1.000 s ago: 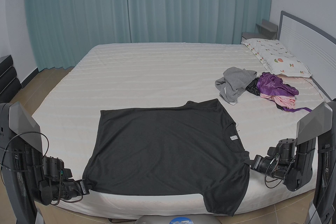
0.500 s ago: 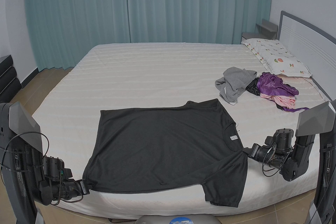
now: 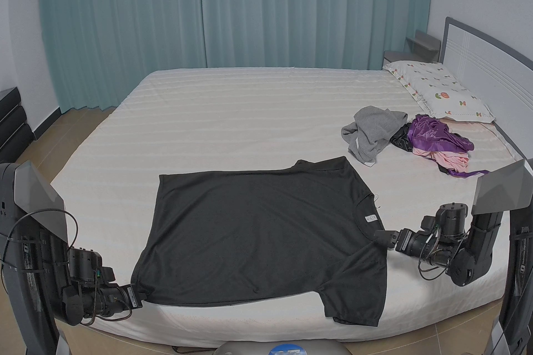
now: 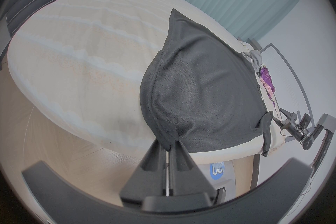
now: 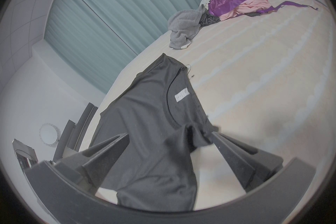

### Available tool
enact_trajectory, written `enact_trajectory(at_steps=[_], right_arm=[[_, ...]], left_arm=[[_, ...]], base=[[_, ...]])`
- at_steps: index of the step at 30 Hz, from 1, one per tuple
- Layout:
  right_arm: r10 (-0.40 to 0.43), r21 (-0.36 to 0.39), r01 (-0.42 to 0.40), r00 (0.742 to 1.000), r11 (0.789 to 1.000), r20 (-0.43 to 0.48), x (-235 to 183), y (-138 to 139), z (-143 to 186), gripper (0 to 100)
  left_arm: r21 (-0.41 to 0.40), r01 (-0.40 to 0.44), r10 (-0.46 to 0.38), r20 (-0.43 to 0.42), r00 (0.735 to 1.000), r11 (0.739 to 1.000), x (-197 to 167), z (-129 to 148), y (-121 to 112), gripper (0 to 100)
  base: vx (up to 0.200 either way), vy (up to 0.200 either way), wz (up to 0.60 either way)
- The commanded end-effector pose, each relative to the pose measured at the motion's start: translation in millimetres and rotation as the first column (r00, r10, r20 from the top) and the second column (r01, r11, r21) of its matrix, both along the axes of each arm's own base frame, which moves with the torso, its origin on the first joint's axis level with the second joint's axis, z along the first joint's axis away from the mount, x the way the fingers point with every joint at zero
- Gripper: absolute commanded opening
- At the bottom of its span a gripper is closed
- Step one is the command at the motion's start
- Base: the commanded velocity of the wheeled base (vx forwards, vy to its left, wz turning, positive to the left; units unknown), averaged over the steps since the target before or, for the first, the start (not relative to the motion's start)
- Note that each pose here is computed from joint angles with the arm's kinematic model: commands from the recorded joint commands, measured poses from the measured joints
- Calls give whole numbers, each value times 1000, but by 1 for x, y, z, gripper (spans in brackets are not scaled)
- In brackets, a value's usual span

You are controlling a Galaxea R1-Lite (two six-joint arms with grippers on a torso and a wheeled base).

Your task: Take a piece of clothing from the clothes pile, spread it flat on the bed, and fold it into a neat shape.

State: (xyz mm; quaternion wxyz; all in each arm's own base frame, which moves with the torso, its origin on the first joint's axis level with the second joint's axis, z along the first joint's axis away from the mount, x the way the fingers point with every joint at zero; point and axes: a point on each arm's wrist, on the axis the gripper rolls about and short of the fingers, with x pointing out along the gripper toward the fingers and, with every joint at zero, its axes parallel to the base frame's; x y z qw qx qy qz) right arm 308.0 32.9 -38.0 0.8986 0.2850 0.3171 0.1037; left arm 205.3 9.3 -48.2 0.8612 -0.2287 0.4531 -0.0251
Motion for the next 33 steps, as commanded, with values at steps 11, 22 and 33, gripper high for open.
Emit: enact_trajectory(at_steps=[11, 22, 33], right_arm=[[135, 5, -137, 964, 991, -228, -78, 23, -13, 100], [151, -7, -156, 963, 988, -225, -85, 26, -18, 100], [157, -1, -159, 972, 987, -175, -70, 34, -21, 100]], left_arm=[[-1, -3, 3, -17, 1000, 1000, -5, 0, 0, 0], [-6, -9, 9, -19, 1000, 1000, -5, 0, 0, 0], [-6, -9, 9, -15, 1000, 1000, -4, 1, 0, 0]], base=[[0, 0, 0], [0, 0, 0], [0, 0, 0]])
